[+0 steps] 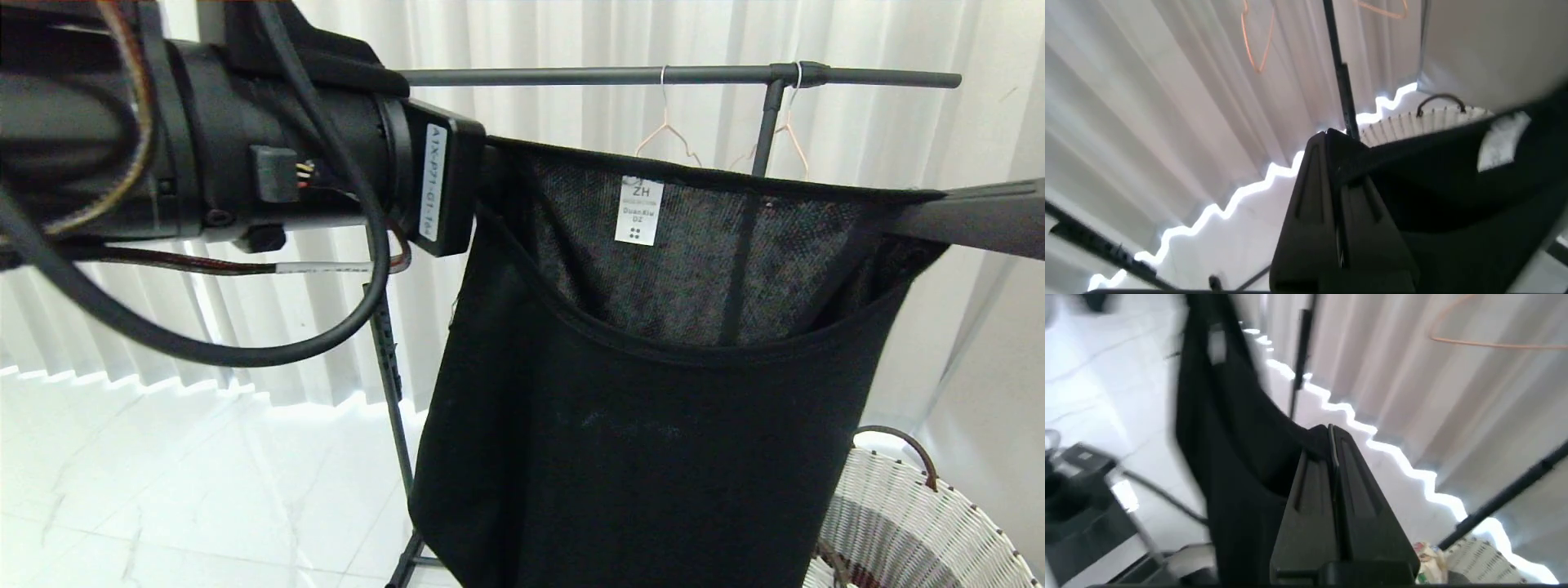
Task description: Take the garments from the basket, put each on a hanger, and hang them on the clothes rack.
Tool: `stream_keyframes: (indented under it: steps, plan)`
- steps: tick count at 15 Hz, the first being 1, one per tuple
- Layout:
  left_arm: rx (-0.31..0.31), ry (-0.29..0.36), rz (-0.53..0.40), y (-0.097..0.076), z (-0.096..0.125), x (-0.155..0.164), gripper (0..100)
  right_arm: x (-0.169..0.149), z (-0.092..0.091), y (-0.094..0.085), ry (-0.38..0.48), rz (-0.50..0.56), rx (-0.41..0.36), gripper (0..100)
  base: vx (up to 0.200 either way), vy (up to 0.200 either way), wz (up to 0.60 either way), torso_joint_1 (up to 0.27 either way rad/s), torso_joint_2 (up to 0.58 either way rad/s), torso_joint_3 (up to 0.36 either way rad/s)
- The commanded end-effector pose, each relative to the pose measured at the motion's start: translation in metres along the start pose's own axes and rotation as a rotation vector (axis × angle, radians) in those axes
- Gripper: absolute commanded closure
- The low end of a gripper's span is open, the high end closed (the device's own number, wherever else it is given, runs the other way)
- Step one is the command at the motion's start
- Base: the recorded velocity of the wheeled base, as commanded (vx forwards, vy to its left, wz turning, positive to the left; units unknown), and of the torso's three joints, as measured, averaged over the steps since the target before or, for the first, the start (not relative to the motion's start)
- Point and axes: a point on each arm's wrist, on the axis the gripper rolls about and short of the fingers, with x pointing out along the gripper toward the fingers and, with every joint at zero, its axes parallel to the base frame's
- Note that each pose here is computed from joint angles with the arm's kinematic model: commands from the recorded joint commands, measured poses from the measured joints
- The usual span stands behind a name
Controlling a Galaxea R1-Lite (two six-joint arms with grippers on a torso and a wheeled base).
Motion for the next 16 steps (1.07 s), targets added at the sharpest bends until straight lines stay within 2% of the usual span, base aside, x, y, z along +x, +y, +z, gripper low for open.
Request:
stream_keyframes:
  steps: [1,5,11,14,16]
  plan:
    - [0.006,0.010,-0.016,-0.005,-0.002,0.021,100,-0.016,0.000,0.006,-0.017,0.050,-0.009,100,0.000,0.000,0.00,0.000,0.00,0.000]
    - [0.020,-0.009,-0.017,-0.005,0.003,0.029,100,-0.007,-0.009,0.013,0.024,0.091,-0.019,100,0.000,0.000,0.00,0.000,0.00,0.000]
    - [0.023,-0.010,-0.037,-0.010,0.003,0.027,100,-0.007,-0.014,0.013,0.039,0.087,-0.017,100,0.000,0.000,0.00,0.000,0.00,0.000]
    - [0.024,-0.006,-0.055,-0.013,0.001,0.010,100,-0.006,-0.015,0.010,0.045,0.058,-0.013,100,0.000,0.000,0.00,0.000,0.00,0.000]
    - [0.029,0.048,-0.064,-0.012,-0.008,-0.015,100,0.005,-0.012,0.002,0.020,-0.021,-0.004,100,0.000,0.000,0.00,0.000,0.00,0.000]
